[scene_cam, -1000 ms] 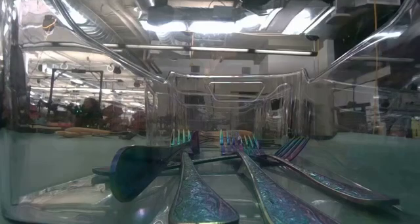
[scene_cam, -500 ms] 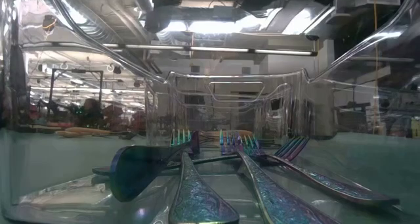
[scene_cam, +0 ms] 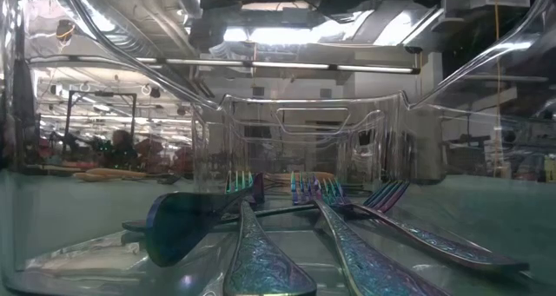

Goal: Sort silverware by color (type)
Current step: Put the black fork into the middle transparent bin

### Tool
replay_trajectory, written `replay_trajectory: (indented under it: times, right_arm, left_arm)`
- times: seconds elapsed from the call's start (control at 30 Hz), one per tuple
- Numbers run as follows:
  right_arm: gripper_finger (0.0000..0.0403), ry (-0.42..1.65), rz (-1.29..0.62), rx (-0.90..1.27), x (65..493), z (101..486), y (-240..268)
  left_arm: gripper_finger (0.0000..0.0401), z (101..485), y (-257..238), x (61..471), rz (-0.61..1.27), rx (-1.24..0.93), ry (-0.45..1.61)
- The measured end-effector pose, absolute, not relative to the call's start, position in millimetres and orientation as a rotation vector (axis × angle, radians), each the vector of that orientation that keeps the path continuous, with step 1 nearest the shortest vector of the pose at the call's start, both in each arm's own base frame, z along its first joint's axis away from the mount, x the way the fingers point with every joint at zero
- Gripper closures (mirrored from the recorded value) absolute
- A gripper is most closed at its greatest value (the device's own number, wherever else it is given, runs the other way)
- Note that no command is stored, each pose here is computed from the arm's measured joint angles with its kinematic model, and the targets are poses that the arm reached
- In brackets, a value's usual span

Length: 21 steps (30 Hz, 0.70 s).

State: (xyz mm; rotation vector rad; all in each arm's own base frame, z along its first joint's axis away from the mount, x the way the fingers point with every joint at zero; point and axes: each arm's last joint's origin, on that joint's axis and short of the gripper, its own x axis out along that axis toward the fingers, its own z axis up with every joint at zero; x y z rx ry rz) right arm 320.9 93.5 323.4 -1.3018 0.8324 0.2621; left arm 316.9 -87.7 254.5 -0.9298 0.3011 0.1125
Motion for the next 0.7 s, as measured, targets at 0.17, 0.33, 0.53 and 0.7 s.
replay_trajectory:
  times: [0.17, 0.33, 0.53, 0.7]
  right_arm:
    - [0.0403, 0.833, 0.261, -1.302, 320.9, 323.4, 93.4]
    - [0.0403, 0.832, 0.261, -1.302, 320.9, 323.4, 93.4]
    - [0.0403, 0.832, 0.26, -1.304, 320.6, 323.9, 93.8]
    - [0.0392, 0.83, 0.26, -1.304, 320.6, 323.9, 94.1]
  left_arm:
    - [0.0346, 253.1, -87.8, 317.5, 0.116, -0.926, 0.304]
    - [0.0359, 253.1, -87.9, 317.5, 0.114, -0.926, 0.305]
    - [0.0394, 251.4, -87.6, 317.2, 0.124, -0.928, 0.317]
    - [0.0396, 251.6, -87.6, 317.2, 0.123, -0.927, 0.316]
